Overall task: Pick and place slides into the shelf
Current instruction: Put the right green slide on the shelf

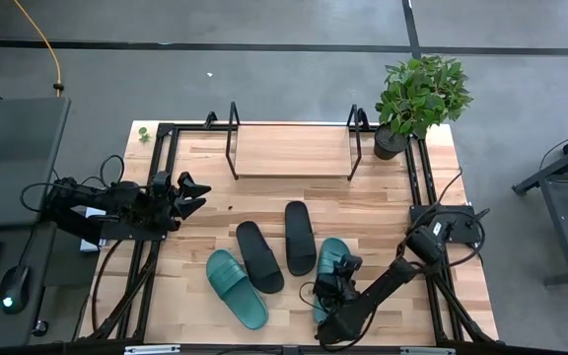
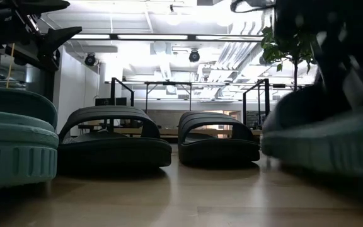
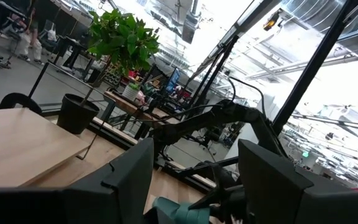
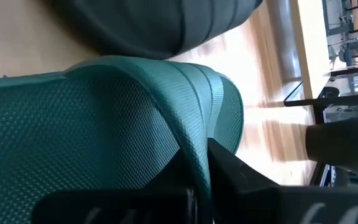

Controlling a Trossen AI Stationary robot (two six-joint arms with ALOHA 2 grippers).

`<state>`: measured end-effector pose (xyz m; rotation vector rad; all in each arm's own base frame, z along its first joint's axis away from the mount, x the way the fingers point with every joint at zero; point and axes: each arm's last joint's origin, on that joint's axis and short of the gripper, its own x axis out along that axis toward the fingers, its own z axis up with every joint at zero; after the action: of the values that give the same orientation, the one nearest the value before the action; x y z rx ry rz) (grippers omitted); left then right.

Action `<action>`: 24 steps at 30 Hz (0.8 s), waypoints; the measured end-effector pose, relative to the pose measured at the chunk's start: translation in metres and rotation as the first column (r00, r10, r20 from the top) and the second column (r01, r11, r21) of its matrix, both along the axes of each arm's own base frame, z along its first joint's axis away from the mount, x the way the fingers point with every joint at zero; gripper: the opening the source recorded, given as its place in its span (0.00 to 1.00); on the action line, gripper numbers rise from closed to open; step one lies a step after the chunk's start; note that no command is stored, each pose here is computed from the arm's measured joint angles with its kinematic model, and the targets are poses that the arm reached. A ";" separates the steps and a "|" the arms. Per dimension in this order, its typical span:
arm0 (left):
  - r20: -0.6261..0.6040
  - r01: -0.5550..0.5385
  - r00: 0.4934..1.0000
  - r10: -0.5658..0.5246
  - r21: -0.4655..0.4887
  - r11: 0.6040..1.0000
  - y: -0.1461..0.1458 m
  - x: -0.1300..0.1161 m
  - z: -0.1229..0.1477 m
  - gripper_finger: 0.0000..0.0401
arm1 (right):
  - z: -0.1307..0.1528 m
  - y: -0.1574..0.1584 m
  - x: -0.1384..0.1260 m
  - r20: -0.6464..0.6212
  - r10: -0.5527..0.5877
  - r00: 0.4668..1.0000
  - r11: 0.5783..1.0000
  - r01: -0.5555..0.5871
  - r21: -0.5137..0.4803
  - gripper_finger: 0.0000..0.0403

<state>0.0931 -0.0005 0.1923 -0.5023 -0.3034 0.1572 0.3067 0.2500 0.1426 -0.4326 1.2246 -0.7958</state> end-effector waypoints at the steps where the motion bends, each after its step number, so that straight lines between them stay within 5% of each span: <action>1: 0.000 0.000 1.000 0.000 0.000 1.000 0.000 0.000 0.000 0.54 | 0.004 0.000 0.000 0.015 0.002 1.000 1.000 -0.002 0.002 0.02; 24: -0.007 0.000 1.000 0.000 -0.001 1.000 0.000 0.000 -0.001 0.54 | 0.076 -0.021 -0.001 0.097 0.170 0.981 0.985 -0.167 -0.036 0.00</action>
<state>0.0933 -0.0005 0.1916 -0.5027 -0.2961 0.1590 0.3060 0.2290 0.2187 -0.5060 1.0702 -0.6815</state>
